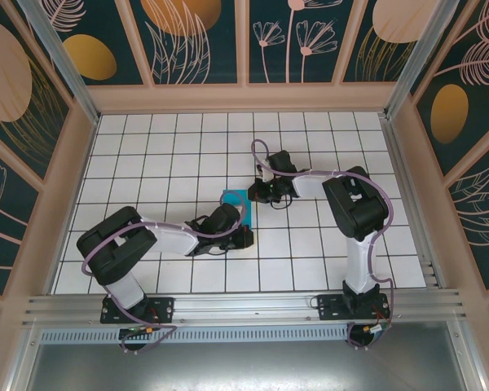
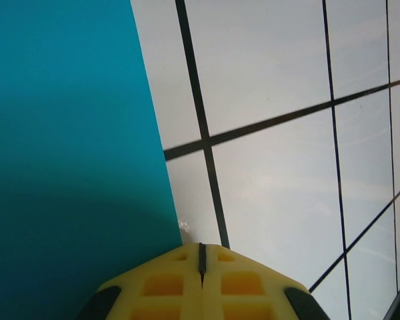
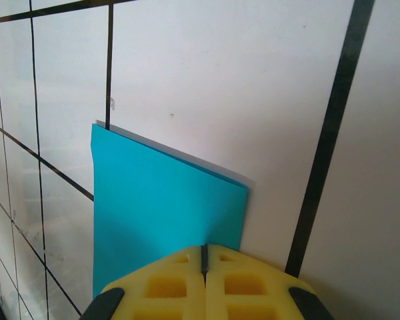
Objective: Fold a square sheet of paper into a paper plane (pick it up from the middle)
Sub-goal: First fold in half a square sheet of paper at the center of the table, then fold the triangle a second time at the center of the table.
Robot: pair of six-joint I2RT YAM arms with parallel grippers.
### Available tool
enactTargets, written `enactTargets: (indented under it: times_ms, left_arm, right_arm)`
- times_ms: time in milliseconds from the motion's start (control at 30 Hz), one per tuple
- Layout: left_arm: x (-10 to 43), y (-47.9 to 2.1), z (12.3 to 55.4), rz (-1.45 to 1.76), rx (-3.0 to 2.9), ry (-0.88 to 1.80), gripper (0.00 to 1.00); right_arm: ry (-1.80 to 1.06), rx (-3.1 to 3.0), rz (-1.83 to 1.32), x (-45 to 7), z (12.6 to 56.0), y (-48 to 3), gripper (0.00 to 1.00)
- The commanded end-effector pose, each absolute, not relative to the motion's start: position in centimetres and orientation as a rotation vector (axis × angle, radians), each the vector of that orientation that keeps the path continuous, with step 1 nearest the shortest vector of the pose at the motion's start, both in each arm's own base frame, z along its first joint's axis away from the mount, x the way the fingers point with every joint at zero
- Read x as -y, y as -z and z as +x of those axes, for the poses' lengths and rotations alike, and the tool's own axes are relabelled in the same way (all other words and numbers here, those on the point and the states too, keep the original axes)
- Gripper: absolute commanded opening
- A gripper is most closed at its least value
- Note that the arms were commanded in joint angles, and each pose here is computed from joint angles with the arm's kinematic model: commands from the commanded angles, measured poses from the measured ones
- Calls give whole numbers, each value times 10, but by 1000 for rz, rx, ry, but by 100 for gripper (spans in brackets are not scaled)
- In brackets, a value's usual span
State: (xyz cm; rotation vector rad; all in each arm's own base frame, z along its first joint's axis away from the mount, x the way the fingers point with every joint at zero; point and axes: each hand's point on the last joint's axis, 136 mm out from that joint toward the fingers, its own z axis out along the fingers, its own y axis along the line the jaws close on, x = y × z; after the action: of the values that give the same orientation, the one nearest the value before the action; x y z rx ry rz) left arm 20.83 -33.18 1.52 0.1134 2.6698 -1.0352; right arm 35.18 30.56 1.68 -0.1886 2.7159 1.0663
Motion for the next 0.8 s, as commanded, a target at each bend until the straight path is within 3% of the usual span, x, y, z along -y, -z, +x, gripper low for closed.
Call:
enactTargets:
  times_ms: [0, 333, 500, 567, 633, 767]
  left_arm:
    - [323, -4, 187, 162, -2760, 981, 0]
    - [315, -63, 236, 7, -2610, 876, 0]
    - [261, -82, 272, -232, -2538, 792, 27]
    - [237, -90, 285, -340, -2490, 756, 42]
    - [217, -94, 293, -425, -2458, 741, 47]
    - [185, -93, 302, -552, -2415, 697, 71]
  right_arm:
    - [-901, -2894, -103, -280, 327, 40, 0]
    - [-989, -2774, -175, -294, 342, -12, 0]
    - [-942, -2695, -188, -295, 350, -53, 4]
    - [-865, -2688, -183, -292, 348, -61, 15]
    - [-783, -2692, -185, -292, 340, -65, 29]
    - [-606, -2709, -150, -294, 321, -65, 47]
